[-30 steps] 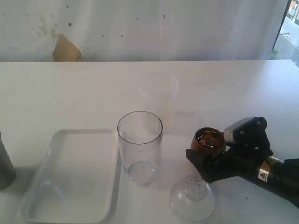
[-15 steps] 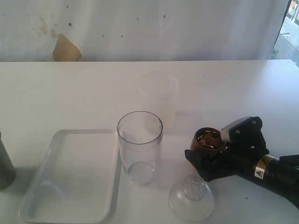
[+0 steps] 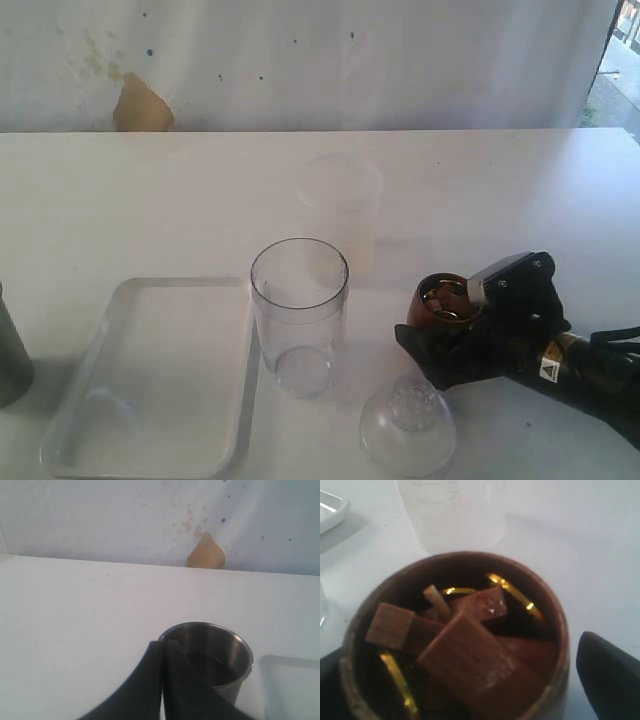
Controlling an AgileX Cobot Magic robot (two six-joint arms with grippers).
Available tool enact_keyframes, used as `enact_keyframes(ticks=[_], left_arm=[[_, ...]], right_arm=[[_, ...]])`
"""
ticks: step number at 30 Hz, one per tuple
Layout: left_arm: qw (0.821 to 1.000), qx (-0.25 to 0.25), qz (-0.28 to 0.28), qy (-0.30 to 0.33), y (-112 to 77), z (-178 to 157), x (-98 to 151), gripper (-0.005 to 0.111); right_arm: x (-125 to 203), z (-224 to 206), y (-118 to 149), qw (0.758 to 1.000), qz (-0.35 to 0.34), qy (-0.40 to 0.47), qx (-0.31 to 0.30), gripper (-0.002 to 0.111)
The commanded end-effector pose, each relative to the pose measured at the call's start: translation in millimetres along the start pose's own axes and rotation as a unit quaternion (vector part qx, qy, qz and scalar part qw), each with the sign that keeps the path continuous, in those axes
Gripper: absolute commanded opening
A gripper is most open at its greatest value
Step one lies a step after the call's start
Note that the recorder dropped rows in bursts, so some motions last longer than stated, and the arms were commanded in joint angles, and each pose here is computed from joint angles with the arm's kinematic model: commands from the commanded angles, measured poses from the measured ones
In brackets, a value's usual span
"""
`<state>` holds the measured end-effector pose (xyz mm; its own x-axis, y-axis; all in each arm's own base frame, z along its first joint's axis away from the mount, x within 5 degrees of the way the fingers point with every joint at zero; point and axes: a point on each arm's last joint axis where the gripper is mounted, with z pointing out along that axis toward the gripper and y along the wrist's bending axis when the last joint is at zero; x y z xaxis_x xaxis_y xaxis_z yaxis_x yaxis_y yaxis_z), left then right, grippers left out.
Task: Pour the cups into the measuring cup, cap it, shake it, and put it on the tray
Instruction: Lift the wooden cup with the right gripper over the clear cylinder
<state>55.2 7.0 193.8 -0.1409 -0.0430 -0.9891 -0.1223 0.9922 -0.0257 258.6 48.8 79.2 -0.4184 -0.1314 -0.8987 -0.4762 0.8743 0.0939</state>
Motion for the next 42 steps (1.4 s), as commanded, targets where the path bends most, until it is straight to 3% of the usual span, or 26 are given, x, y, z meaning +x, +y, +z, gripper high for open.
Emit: enact_keyframes(ticks=[1, 9, 11, 13, 15, 21, 29, 38, 42], left_arm=[[1.000, 0.001, -0.001, 0.001, -0.1, 0, 2, 0.000], [1.000, 0.001, -0.001, 0.001, -0.1, 0, 2, 0.000], [1.000, 0.001, -0.001, 0.001, -0.1, 0, 2, 0.000], [1.000, 0.001, -0.001, 0.001, -0.1, 0, 2, 0.000], [1.000, 0.001, -0.001, 0.001, -0.1, 0, 2, 0.000], [1.000, 0.001, -0.001, 0.001, -0.1, 0, 2, 0.000], [1.000, 0.001, -0.001, 0.001, -0.1, 0, 2, 0.000], [1.000, 0.001, -0.001, 0.001, -0.1, 0, 2, 0.000], [1.000, 0.001, -0.001, 0.001, -0.1, 0, 2, 0.000]], right_arm=[[2, 4, -1, 1.000, -0.007, -0.004, -0.008, 0.095], [0, 4, 0, 1.000, -0.007, -0.015, -0.010, 0.092], [-1, 5, -1, 1.000, -0.007, -0.016, -0.010, 0.074], [-1, 6, -1, 1.000, 0.007, -0.018, -0.012, 0.034], [-1, 6, -1, 1.000, 0.023, -0.015, -0.013, 0.000], [-10, 3, 0, 0.996, 0.088, -0.028, -0.015, 0.000], [-65, -29, 3, 0.996, 0.064, -0.064, 0.012, 0.000], [-154, -80, 55, 0.997, -0.019, -0.059, 0.050, 0.000], [-168, -81, 72, 0.997, -0.039, -0.045, 0.042, 0.000]])
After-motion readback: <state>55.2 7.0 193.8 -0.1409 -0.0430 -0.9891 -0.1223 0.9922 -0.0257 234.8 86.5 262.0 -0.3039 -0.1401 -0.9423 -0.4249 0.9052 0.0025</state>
